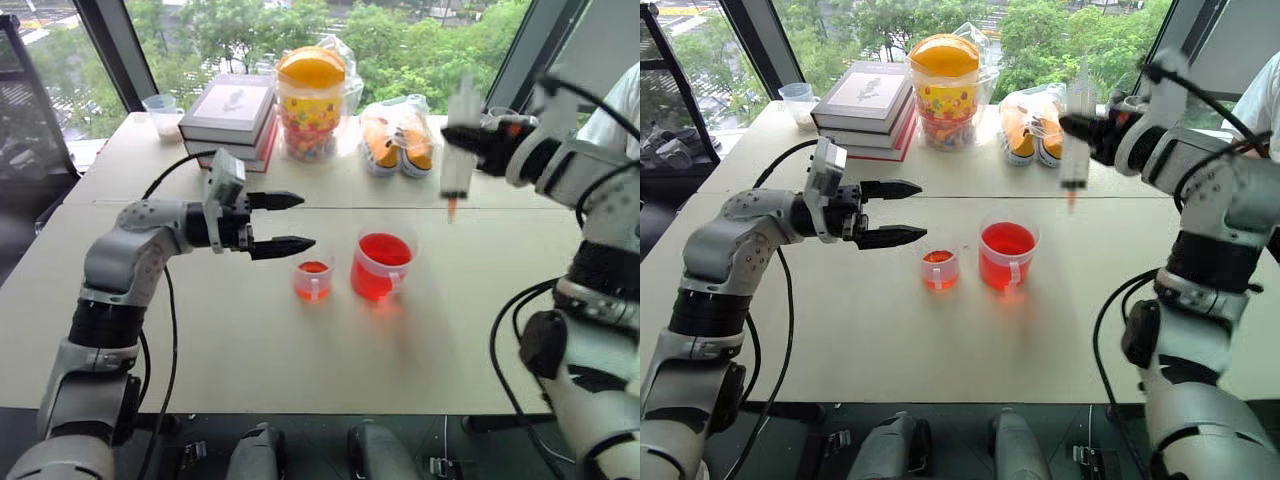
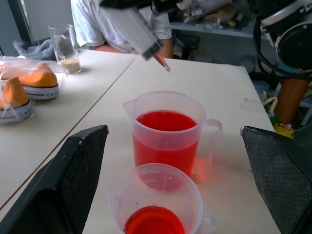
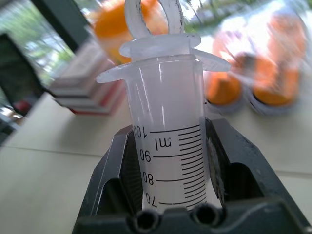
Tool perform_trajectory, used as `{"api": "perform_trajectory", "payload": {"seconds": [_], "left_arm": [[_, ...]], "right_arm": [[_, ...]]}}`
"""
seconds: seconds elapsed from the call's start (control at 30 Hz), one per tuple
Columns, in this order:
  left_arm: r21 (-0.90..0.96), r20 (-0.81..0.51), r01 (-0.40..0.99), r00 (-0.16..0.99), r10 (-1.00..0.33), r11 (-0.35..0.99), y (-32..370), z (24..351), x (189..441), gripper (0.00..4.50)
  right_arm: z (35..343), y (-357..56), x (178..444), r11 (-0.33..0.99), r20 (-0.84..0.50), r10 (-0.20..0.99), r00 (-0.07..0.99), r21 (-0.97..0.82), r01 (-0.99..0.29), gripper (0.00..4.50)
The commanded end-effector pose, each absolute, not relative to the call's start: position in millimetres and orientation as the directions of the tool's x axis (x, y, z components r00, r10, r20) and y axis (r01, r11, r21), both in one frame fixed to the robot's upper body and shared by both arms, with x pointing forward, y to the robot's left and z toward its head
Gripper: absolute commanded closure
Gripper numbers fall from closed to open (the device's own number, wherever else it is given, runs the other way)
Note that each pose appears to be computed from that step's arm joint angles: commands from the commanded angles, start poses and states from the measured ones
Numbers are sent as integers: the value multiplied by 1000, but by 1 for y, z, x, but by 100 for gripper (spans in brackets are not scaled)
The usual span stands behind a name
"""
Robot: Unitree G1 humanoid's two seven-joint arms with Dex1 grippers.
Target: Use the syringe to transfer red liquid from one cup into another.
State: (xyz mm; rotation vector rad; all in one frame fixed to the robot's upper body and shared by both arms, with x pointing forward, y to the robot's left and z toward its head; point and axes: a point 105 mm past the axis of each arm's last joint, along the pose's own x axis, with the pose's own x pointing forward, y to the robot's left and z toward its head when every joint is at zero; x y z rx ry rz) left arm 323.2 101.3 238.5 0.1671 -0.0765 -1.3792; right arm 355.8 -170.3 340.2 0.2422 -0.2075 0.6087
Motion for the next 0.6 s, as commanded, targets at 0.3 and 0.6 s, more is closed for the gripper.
{"api": "perform_trajectory", "payload": {"seconds": [0.3,0.6], "left_arm": [[234,-31,966,123,-992,112,95,269,328,0],[262,-13,963,61,-998,56,79,284,334,0]], "right_arm": [[316,-127,303,720,568,551,611,45,-692,309],[233,-114,321,841,508,477,717,-28,-540,309]]}}
